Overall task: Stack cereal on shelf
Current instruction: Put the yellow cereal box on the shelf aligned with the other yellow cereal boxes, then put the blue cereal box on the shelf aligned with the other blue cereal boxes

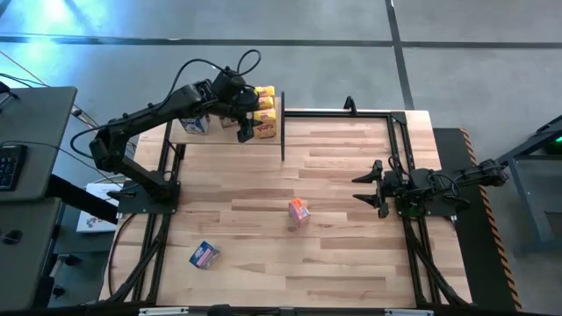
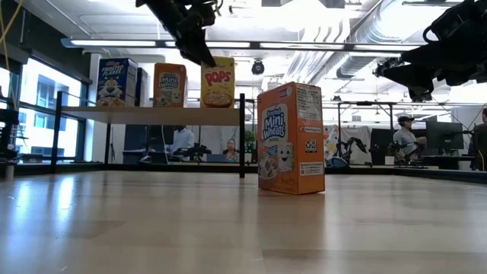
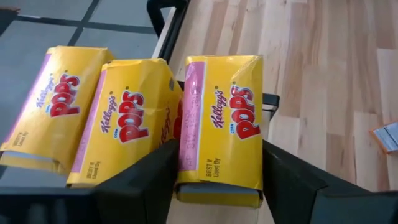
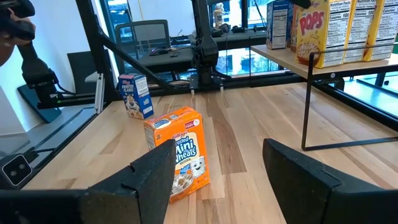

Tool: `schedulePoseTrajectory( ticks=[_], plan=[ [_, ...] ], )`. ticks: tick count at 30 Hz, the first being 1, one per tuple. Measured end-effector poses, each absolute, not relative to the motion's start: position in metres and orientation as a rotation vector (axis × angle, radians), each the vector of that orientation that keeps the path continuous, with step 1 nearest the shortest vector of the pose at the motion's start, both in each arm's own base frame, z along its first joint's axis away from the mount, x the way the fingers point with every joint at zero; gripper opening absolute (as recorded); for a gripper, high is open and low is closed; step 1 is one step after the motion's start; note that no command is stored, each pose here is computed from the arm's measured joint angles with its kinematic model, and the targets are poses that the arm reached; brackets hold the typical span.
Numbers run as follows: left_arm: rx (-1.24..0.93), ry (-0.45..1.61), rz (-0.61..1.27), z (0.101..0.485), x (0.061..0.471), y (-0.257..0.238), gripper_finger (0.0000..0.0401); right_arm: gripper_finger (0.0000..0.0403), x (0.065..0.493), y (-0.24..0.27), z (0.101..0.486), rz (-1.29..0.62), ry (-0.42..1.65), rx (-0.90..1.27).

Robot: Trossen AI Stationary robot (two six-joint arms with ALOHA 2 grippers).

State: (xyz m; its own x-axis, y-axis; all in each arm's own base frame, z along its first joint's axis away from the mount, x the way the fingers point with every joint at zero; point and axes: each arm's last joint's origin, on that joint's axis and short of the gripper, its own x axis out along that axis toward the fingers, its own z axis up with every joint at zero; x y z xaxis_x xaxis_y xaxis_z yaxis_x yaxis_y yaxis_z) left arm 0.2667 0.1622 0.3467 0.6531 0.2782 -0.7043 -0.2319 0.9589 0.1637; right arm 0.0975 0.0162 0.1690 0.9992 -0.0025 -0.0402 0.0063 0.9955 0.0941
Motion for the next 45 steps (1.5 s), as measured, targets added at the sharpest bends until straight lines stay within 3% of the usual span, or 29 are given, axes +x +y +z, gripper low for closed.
schedulePoseTrajectory(
  ticks=[19, 32, 45],
  plan=[
    [0.079, 0.763, 0.325, 0.367, 0.256, 0.141, 0.0219, 0.0234, 0.097, 0.016, 0.169, -0.004, 0.040, 0.094],
    [0.059, 0.760, 0.424, 0.389, 0.232, 0.094, 0.0219, 0.0234, 0.097, 0.016, 0.169, -0.004, 0.040, 0.095],
    [-0.235, 0.914, 0.437, 0.382, 0.213, 0.032, 0.0219, 0.0234, 0.097, 0.016, 0.169, -0.004, 0.040, 0.094]
  ],
)
